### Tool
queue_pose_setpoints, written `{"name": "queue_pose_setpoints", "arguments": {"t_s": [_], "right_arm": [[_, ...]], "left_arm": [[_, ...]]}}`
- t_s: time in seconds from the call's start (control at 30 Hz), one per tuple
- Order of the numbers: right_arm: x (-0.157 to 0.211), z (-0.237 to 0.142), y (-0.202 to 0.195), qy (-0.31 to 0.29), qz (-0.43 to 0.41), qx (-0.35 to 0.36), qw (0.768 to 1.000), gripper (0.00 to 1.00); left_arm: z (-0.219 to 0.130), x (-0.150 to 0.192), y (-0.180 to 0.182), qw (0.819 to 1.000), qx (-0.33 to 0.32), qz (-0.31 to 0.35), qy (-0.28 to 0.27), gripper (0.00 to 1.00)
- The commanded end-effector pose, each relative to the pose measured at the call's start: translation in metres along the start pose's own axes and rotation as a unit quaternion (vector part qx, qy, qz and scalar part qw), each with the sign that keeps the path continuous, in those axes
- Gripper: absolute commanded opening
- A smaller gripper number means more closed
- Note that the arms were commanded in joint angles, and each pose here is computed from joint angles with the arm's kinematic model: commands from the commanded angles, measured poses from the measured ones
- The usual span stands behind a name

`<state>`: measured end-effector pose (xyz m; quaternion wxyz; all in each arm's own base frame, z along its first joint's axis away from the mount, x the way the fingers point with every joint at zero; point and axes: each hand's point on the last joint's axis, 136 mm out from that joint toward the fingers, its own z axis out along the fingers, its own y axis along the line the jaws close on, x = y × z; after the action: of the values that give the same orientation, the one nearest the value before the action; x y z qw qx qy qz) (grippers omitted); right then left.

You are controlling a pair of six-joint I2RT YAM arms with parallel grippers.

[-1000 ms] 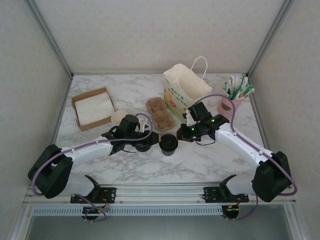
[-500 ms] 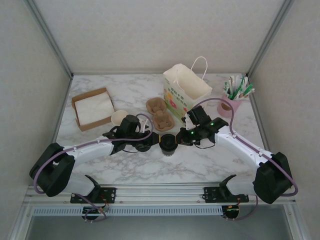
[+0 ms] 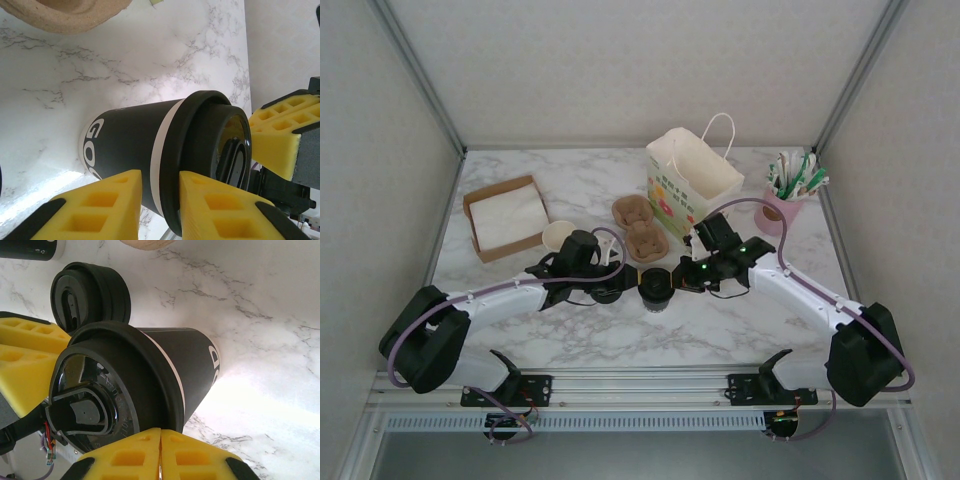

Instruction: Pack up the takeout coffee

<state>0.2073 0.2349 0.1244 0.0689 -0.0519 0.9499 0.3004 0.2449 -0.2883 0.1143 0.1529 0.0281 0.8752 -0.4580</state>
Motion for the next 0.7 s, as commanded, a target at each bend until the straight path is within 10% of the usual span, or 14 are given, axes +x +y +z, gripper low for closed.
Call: {"name": "queue_pose_setpoints", "arguments": {"t_s": [0.0,0.67], "right_arm": [[0.019,0.016,-0.023,0.037,0.021,0.036,0.998,0.08],[-0.021,-0.093,0.029,-0.082,-0.091,0.066,0.99,0.45]], "left_arm": [[0.002,0.011,0.01,1.0,-0.008,-0.009,0.012,0.25],[-0.025,-0.031,-0.022,0.999,-0.011,0.026,-0.04,0.46]]}}
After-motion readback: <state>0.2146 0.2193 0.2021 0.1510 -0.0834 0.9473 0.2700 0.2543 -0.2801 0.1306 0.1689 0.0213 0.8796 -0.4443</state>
